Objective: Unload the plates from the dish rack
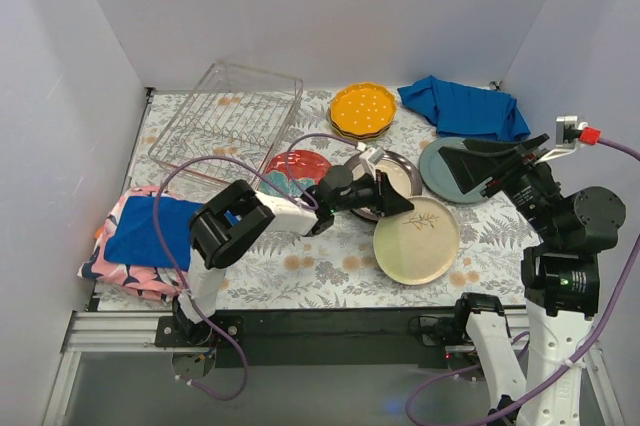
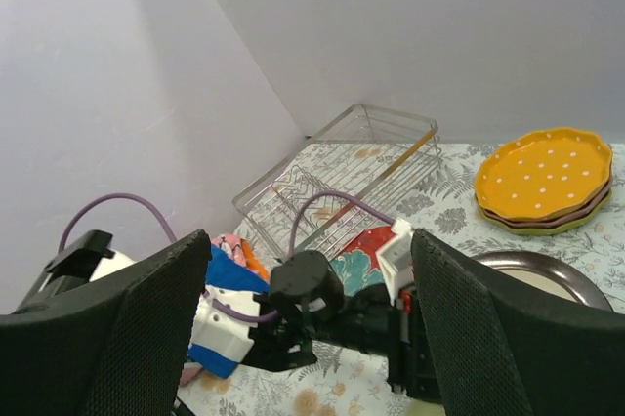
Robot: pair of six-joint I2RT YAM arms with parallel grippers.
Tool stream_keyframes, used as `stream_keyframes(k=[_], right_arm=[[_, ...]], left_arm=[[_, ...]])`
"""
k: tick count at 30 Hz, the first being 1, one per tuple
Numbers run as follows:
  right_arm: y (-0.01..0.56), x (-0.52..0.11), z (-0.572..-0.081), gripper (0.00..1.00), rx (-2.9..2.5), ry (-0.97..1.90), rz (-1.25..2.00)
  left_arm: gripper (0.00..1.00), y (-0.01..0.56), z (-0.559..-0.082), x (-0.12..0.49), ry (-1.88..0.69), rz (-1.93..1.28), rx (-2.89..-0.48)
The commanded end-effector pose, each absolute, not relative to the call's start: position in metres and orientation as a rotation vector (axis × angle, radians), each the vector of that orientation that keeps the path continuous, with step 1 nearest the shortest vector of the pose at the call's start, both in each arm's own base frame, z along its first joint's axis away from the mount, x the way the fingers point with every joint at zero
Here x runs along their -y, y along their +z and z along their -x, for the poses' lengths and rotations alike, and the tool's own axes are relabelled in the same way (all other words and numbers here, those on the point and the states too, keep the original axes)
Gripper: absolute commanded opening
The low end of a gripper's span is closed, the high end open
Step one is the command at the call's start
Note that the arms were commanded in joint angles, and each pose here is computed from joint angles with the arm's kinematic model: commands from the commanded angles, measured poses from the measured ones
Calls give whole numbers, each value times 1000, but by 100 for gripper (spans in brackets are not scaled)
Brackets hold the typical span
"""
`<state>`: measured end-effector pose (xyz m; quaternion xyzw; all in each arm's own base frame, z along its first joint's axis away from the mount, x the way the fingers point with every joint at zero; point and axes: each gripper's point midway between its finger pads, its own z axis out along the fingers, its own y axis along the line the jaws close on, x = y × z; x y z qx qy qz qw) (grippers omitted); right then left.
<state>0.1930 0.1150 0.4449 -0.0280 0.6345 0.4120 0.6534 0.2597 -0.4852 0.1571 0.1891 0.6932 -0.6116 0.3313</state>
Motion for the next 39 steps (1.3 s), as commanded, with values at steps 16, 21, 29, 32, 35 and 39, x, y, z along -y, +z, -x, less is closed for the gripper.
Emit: stream_keyframes(k=[16,21,29,32,35,39], right_arm=[[458,-114,-175,89,-1401,885,112],[458,-112,-175,90,-1396,866,102],[459,-111,-174,90,-1388,856,104],[460,-111,-174,90,-1385,853,105],[462,-111,-171,91,-1377,848,109],[462,-110,-173,91,-1377,844,106]], left_arm=[[0,190,-239,575,-1810,-583,-1542],[0,175,-239,585,-1802,-597,-1571],[6,155,-248,597,-1760,-616,-1603],[8,152,-250,600,-1751,-623,-1607],[10,146,-255,601,-1709,-626,-1627],[16,140,-260,601,-1652,-644,-1633]])
